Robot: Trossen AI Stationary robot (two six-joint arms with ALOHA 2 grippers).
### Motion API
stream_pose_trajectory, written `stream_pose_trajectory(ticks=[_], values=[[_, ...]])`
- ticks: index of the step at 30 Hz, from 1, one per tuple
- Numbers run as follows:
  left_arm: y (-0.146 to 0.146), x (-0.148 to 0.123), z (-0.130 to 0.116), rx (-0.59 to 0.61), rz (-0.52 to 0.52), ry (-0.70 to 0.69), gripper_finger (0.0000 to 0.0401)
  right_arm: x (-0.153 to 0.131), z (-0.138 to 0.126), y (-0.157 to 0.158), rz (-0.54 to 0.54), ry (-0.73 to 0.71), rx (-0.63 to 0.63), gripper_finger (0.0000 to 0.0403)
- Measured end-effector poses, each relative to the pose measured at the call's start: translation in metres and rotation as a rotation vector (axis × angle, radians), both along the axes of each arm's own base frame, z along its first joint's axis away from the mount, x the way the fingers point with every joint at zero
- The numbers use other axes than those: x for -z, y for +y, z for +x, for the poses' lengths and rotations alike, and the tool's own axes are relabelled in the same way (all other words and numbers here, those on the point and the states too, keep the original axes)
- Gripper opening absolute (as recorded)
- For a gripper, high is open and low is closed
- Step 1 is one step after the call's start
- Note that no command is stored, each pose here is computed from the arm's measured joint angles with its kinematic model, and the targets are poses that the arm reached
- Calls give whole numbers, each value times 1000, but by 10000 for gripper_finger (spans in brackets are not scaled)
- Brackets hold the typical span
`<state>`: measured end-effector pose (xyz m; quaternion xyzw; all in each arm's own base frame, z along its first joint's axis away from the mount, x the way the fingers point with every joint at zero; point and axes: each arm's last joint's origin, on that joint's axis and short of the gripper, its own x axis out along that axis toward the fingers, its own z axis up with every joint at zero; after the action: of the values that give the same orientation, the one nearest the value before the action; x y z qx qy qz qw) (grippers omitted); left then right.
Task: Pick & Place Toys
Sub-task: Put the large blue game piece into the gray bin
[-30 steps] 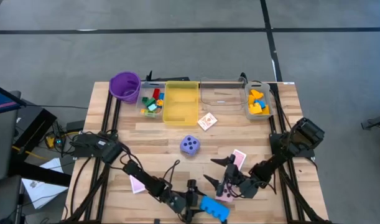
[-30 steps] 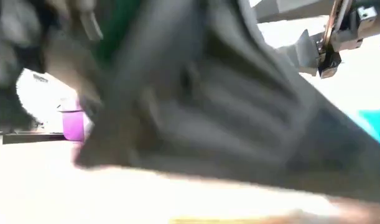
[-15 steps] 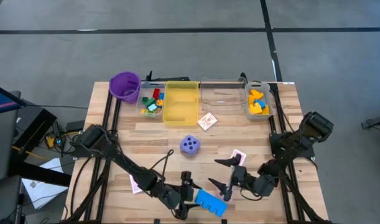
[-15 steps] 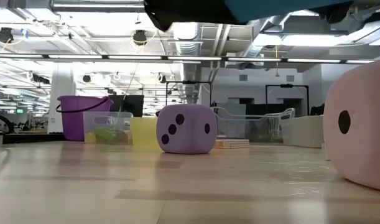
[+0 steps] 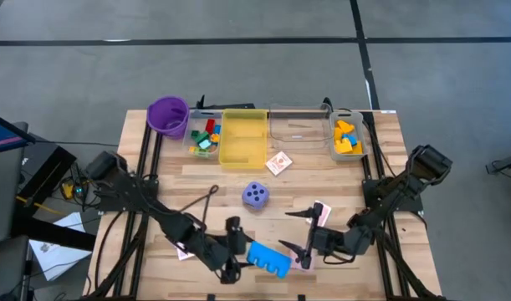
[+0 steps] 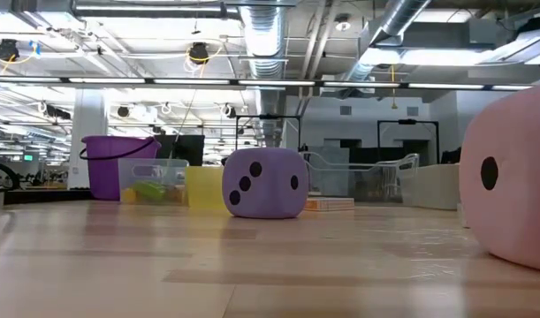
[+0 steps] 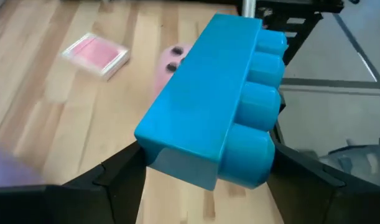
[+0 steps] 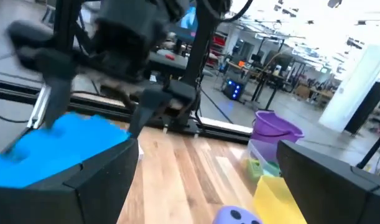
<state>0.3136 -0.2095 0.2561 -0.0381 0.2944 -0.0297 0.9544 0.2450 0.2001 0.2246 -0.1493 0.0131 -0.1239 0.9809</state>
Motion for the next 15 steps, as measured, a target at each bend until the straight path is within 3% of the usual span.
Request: stream_pose_trajectory(ticks=[4, 9, 15], values=[[13, -16, -18, -61, -45, 63, 269, -7, -1, 1, -19, -37, -7, 375], [30, -18, -36, -139, -98, 72, 268, -19, -4, 6, -36, -115, -84, 375], [58, -20, -49, -264, -152, -46, 268, -23, 4, 14, -128, -38, -144, 375]])
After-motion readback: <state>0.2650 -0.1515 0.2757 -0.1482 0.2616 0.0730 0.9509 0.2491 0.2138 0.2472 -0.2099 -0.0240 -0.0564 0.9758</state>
